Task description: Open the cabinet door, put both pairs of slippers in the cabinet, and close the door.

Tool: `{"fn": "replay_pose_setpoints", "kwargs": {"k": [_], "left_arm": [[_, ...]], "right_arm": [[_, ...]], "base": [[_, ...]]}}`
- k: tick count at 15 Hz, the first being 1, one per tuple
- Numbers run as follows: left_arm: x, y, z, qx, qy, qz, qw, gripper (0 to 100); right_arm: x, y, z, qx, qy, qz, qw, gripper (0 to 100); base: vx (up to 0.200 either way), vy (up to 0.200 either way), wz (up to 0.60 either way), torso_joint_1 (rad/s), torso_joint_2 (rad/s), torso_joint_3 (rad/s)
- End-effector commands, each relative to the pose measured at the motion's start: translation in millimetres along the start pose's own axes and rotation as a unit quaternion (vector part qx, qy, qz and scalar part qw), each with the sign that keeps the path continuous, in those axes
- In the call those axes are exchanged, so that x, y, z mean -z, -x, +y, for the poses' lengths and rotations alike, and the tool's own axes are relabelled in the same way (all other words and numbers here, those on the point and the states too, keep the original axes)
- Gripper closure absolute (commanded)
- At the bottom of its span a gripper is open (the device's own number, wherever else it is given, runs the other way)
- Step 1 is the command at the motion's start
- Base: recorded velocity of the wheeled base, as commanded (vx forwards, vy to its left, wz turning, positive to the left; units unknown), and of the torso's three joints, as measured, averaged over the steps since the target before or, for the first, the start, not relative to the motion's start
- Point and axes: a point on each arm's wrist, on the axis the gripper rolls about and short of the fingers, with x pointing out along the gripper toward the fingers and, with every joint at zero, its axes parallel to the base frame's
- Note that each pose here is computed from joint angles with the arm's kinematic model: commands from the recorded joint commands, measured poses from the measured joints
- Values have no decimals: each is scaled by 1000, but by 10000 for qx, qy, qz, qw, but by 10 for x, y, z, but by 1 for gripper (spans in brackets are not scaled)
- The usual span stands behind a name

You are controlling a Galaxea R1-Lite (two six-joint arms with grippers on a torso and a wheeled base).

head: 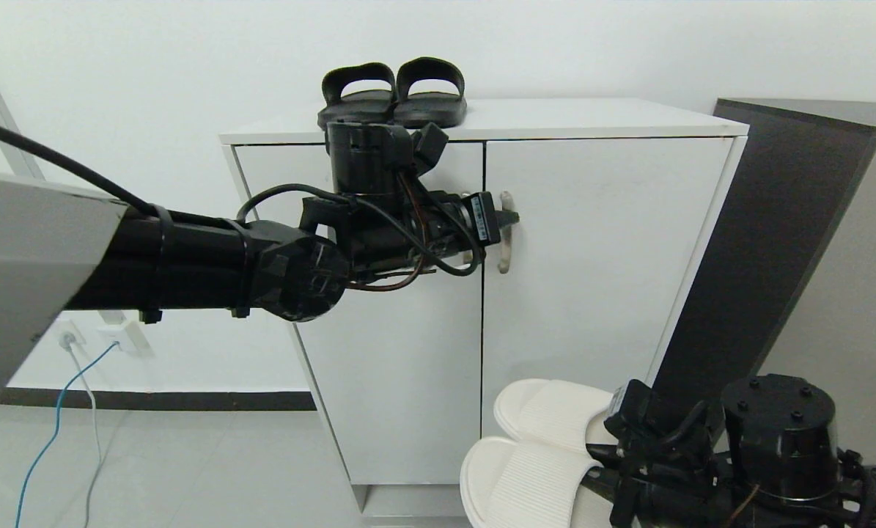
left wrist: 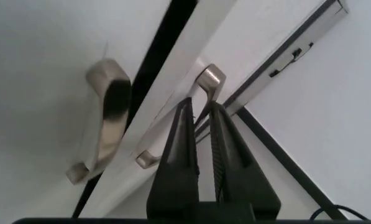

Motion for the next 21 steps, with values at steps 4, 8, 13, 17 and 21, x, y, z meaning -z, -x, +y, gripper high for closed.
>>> {"fn": "replay_pose_setpoints", "kwargs": {"k": [4,8,13,17,21], "left_arm": [[59,300,-232,167,-10,108,9998,100],[141,586,-391,268,-34,163,9995,100],[150,829,-418,367,-58,-122,9992,100],[61,652,-169,274,305,-531,9977,100],[91,380,-32,249,351,-543,9976,100]], "right_arm": [[-16,124,109,-374,81,-138,9992,100],[1,114,122,-397,98,-95,9991,100],[11,110,119,-371,161,-70,9992,100],[17,116,139,-409,203,-62,9989,100],[40,125,156,-457,204,-16,9987,100]], "base": [[0,0,0,0,0,0],[0,0,0,0,0,0],[0,0,0,0,0,0],[0,0,0,0,0,0],[0,0,0,0,0,0]]}}
